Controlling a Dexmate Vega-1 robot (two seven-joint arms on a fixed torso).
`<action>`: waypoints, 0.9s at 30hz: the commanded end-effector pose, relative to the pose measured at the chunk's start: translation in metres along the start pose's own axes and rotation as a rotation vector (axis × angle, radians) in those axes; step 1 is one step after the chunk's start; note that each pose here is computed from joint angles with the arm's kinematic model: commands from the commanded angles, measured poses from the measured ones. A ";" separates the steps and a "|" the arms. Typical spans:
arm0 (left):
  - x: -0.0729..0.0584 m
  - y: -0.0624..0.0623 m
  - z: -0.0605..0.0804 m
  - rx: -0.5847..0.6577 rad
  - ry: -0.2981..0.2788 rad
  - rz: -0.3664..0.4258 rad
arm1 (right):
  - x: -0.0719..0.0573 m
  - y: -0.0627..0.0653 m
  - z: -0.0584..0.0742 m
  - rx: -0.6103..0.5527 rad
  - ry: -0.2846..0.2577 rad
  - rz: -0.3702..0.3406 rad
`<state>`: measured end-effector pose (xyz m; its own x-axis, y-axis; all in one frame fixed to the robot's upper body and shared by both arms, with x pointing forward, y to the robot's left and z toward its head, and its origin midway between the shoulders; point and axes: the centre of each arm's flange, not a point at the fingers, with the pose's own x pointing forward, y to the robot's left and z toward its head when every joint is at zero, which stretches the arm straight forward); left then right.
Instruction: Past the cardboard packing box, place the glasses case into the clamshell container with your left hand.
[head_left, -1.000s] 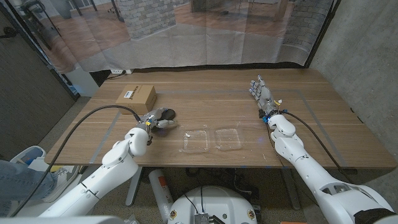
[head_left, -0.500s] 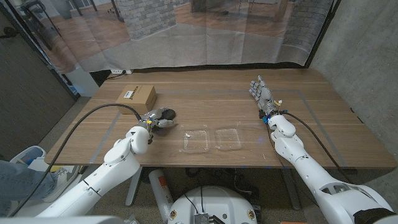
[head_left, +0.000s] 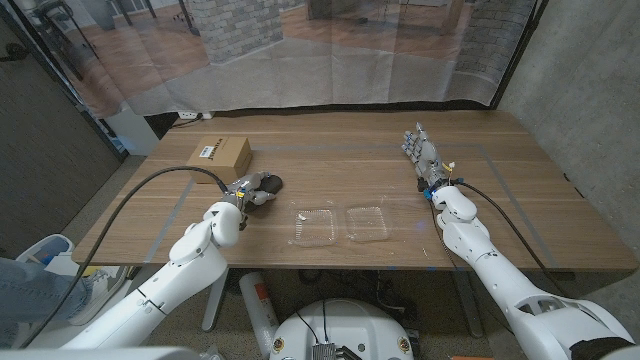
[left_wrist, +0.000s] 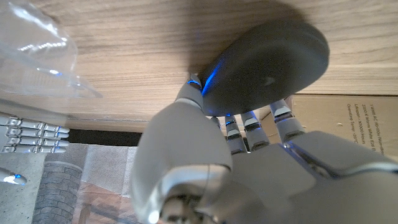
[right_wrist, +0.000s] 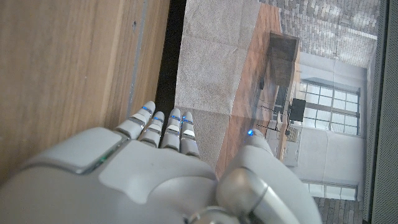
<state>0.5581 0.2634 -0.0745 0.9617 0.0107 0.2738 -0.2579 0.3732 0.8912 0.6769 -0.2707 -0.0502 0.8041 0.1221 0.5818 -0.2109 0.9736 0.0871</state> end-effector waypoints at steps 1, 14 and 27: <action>0.000 -0.001 0.002 -0.033 -0.008 0.028 | -0.002 -0.001 0.000 0.003 -0.001 -0.003; 0.001 0.002 0.004 -0.084 -0.020 0.042 | -0.002 -0.002 0.001 0.006 -0.004 -0.003; 0.004 0.007 0.009 -0.110 -0.023 0.061 | 0.001 -0.005 0.002 0.005 -0.006 -0.004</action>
<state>0.5583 0.2590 -0.0696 0.9469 0.0125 0.3211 -0.2913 0.4555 0.8412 0.6759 -0.2736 -0.0508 0.8033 0.1189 0.5836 -0.2116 0.9729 0.0930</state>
